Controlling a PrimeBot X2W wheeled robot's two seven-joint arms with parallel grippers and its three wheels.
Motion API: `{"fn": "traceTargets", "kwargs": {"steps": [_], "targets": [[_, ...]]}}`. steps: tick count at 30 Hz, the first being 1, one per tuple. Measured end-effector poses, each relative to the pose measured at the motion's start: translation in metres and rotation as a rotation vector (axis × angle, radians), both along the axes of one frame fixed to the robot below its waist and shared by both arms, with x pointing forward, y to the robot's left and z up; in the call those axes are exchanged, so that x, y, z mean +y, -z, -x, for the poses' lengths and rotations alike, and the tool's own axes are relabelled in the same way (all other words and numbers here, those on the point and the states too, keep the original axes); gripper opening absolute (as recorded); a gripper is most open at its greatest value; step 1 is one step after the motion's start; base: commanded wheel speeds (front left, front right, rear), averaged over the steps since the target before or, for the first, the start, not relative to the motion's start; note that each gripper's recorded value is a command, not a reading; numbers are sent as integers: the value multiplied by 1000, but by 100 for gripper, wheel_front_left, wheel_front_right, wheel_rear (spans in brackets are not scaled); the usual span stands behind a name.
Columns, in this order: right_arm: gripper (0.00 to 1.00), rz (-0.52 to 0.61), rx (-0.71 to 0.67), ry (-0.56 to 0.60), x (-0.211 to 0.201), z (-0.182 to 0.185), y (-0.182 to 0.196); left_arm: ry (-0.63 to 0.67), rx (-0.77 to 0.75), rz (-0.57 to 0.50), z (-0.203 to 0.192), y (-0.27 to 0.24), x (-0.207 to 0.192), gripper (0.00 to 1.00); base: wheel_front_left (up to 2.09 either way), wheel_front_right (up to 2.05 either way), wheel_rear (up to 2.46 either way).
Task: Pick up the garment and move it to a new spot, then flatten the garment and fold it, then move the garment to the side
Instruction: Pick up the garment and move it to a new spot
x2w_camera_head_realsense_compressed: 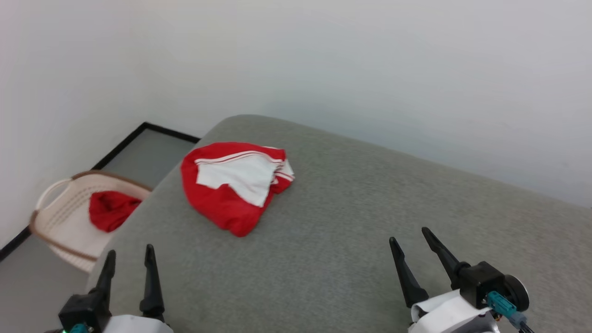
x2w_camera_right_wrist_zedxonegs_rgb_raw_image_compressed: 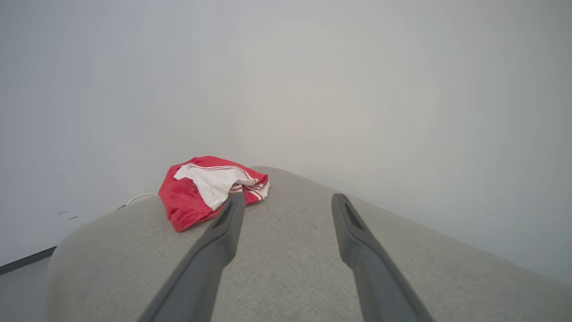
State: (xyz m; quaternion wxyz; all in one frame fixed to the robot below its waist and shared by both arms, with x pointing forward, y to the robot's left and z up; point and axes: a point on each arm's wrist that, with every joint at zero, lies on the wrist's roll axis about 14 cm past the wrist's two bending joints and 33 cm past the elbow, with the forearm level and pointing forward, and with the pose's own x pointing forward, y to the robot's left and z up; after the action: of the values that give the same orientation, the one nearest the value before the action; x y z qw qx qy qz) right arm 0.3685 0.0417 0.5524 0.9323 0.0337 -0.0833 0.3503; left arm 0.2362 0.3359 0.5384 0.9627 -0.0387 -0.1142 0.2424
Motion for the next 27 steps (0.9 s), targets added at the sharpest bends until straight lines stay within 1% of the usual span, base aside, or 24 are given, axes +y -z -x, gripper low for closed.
{"fn": "traceTargets", "kwargs": {"steps": [4,7,9,11,13,15,17,18,22,23,25,27], "targets": [[100,6,2,-46,17,0,1,-53,-4,9,14,0,10,100,0,0,0],[100,8,10,-56,21,-1,3,-72,12,31,18,3,14,100,0,0,0],[100,9,17,-47,18,-3,5,-54,23,40,12,1,13,100,0,0,0],[100,12,13,-38,16,-5,5,-34,21,96,4,-2,14,100,0,0,0],[100,15,6,-32,14,-6,5,-3,52,108,-4,-3,15,100,0,0,0],[100,22,4,-22,11,-9,5,10,49,131,-14,-14,22,100,0,0,0],[100,31,-3,-13,9,-14,4,26,66,119,-27,-27,28,100,0,0,0],[100,35,-8,-9,8,-17,3,40,77,133,-35,-30,30,100,0,0,0],[100,41,-17,18,2,-34,1,99,144,166,-75,-44,38,100,0,0,0],[100,41,-14,27,0,-38,2,108,168,155,-86,-49,41,100,0,0,0],[100,43,-1,43,-6,-47,8,136,211,176,-109,-54,45,100,0,0,0],[100,37,10,63,-13,-57,13,154,287,175,-131,-53,50,100,0,0,0]]}}
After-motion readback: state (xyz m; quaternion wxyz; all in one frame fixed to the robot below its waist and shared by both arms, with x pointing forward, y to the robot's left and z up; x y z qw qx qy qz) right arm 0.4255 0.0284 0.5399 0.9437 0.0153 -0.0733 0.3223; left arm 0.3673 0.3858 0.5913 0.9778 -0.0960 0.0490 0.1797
